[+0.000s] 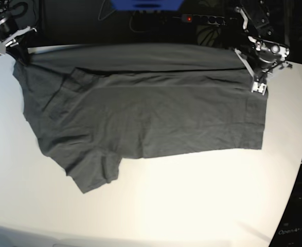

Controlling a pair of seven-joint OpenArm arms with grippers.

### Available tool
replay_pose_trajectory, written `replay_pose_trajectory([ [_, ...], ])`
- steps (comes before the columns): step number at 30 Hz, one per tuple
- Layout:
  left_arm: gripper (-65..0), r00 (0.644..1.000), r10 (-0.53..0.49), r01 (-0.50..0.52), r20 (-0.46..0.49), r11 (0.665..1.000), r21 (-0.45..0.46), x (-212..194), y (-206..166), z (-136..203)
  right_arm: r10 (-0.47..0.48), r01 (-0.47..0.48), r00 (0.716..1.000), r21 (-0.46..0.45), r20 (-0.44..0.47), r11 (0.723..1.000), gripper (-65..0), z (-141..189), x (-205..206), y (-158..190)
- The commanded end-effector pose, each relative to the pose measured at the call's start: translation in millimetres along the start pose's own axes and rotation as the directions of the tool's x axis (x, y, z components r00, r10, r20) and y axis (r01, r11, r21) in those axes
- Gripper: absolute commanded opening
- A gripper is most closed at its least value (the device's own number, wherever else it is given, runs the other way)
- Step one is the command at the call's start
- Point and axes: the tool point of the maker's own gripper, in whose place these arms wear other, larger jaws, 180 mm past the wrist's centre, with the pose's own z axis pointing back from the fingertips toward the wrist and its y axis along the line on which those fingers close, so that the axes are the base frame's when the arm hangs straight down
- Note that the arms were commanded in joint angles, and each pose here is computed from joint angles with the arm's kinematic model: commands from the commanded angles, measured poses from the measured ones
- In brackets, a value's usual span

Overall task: Fold the T-shirt properly
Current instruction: 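Stretch the shirt edge taut between both grippers and lay it flat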

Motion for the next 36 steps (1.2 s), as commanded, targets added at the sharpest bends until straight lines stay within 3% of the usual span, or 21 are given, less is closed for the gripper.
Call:
replay_pose_trajectory([
  [1,-63.2,1.000,0.001,-0.002,0.024,1.000,0.030,9,9,4,0.088,-0.072,0.931,0.056,-0.354,0.996,-64.7,21,-76,11],
  [9,-63.2,1.000,0.008,-0.008,0.007,0.999,0.039,14,13,6,0.088,-0.072,0.931,0.056,-0.354,0.996,-64.7,21,-76,11],
  [16,-63.2,0.997,0.008,-0.015,0.072,0.995,0.103,31,27,27,0.088,-0.072,0.931,0.056,-0.354,0.996,-64.7,21,-76,11],
  [20,-63.2,0.999,0.020,-0.023,0.029,0.993,0.116,24,30,31,0.092,-0.076,0.933,0.058,-0.348,0.995,-64.7,19,-74,11],
  [29,-63.2,0.997,0.079,-0.082,0.024,0.983,0.164,18,51,36,0.107,-0.090,0.939,0.067,-0.328,0.994,-64.7,16,-66,12],
  [36,-63.2,0.997,0.078,-0.082,0.026,0.983,0.163,19,50,36,0.148,-0.122,0.949,0.110,-0.278,0.986,-64.7,18,-50,33],
])
